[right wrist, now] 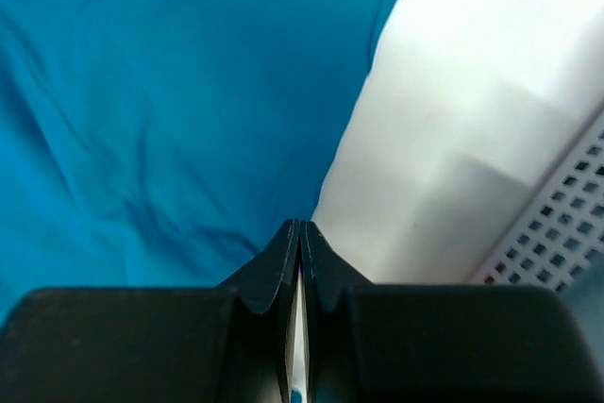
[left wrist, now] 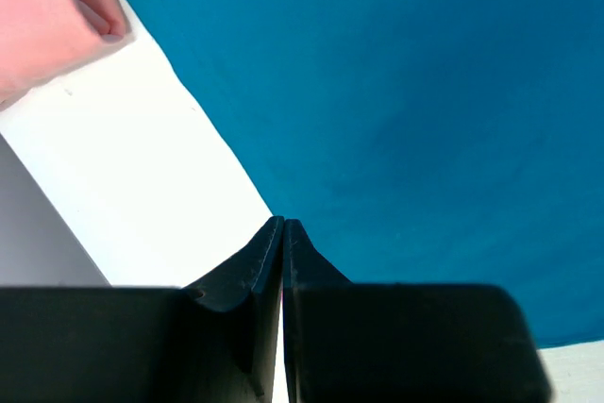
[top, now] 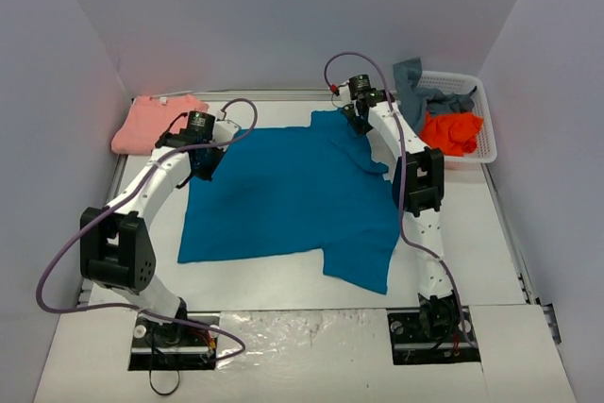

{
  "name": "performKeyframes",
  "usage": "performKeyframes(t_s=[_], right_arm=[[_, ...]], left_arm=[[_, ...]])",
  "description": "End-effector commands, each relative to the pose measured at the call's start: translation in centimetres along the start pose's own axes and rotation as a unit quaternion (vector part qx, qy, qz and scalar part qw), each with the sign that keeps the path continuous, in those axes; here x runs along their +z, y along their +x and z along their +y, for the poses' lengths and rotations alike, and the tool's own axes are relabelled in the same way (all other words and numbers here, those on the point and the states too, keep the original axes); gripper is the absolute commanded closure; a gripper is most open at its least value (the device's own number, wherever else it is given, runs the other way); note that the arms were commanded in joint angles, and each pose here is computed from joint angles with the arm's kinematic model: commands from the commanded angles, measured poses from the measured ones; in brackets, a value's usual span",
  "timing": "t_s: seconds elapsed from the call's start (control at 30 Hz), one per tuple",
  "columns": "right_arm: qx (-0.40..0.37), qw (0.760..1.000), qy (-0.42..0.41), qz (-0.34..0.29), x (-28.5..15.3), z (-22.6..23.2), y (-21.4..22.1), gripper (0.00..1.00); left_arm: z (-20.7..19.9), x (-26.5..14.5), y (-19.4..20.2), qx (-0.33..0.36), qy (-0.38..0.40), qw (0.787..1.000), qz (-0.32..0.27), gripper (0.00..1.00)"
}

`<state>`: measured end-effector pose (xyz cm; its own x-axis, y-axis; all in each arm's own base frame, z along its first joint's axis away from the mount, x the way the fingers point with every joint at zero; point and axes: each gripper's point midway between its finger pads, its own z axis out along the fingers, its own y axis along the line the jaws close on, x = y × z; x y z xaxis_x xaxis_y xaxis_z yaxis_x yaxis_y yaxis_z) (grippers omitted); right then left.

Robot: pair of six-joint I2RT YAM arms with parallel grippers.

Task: Fold and stack the t-shirts
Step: Flatten out the tshirt

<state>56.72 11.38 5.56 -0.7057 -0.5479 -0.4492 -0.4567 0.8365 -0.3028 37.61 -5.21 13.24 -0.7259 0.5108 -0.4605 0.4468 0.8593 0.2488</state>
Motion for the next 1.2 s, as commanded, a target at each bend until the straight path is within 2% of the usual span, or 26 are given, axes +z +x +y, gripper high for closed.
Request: performKeyframes(t_s=[0.0, 0.6, 1.17], right_arm=[[0.02, 1.0, 0.003, -0.023, -0.6, -0.7, -1.7, 1.0], [0.02, 1.0, -0.015, 0.0, 4.8, 1.1, 0.6, 1.0], [0.025, 0.999, 0.022, 0.004, 9.0, -0.2, 1.2, 1.0]], left_arm=[[0.8, -2.1, 0.0, -0.011, -0.023, 1.0, -0.018, 0.98], [1.4, -5.4, 0.2, -0.023, -0.047, 0.997, -0.057, 0.97], [1.9, -5.6, 0.5, -0.024, -0.067, 0.995, -0.068, 0.98]])
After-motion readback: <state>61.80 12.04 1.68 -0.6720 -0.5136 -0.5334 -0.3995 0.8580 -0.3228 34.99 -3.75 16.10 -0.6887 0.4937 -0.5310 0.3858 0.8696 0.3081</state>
